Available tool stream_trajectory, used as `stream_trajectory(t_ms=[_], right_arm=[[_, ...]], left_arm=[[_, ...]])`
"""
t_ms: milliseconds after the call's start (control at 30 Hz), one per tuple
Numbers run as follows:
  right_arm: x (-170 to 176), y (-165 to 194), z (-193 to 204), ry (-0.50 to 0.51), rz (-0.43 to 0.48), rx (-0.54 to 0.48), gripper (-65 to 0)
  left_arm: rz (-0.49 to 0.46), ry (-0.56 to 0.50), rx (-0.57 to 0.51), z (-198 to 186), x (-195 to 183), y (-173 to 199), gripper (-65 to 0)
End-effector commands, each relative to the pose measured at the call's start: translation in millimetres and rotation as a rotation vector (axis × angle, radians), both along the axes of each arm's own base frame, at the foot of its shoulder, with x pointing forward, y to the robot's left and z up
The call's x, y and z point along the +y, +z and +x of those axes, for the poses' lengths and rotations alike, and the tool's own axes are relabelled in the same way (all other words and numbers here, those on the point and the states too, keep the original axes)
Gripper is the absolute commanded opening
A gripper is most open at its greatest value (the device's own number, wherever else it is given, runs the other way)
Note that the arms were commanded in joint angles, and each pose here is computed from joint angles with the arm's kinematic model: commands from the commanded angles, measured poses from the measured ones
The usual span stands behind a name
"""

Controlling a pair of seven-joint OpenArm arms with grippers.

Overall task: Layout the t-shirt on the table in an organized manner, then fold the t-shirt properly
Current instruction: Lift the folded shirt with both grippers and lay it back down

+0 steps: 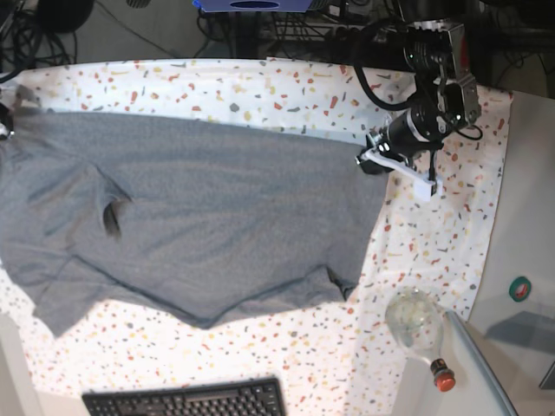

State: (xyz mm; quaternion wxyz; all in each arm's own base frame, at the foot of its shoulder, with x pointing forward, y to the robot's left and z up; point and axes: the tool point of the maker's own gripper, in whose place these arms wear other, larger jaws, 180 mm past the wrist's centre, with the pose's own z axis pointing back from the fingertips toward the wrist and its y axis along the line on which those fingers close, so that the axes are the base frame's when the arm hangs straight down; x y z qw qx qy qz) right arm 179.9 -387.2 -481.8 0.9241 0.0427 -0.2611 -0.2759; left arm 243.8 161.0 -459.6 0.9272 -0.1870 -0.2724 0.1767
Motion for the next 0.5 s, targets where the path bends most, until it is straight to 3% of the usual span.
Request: stream_trajectory(t_ms=[0,300,467], right_arm=[[-17.8,18.7,9.1,0.007,-0.05,-0.055,-65.0],[-16.2,8.3,-16.7,0.008,-0.049,-0.004,-65.0],[-14.7,3.9,-27.7,0.01,-0.045,0.019,-65.0]], left_arm=[[0.011,0.001,-0.049,4.8,4.1,12.3,-65.0],[0.082,0.117,0.013,-52.8,49.9,2.8,-65.0],[0.094,0.13,0.045,-69.4,57.1,-2.3,-65.0]])
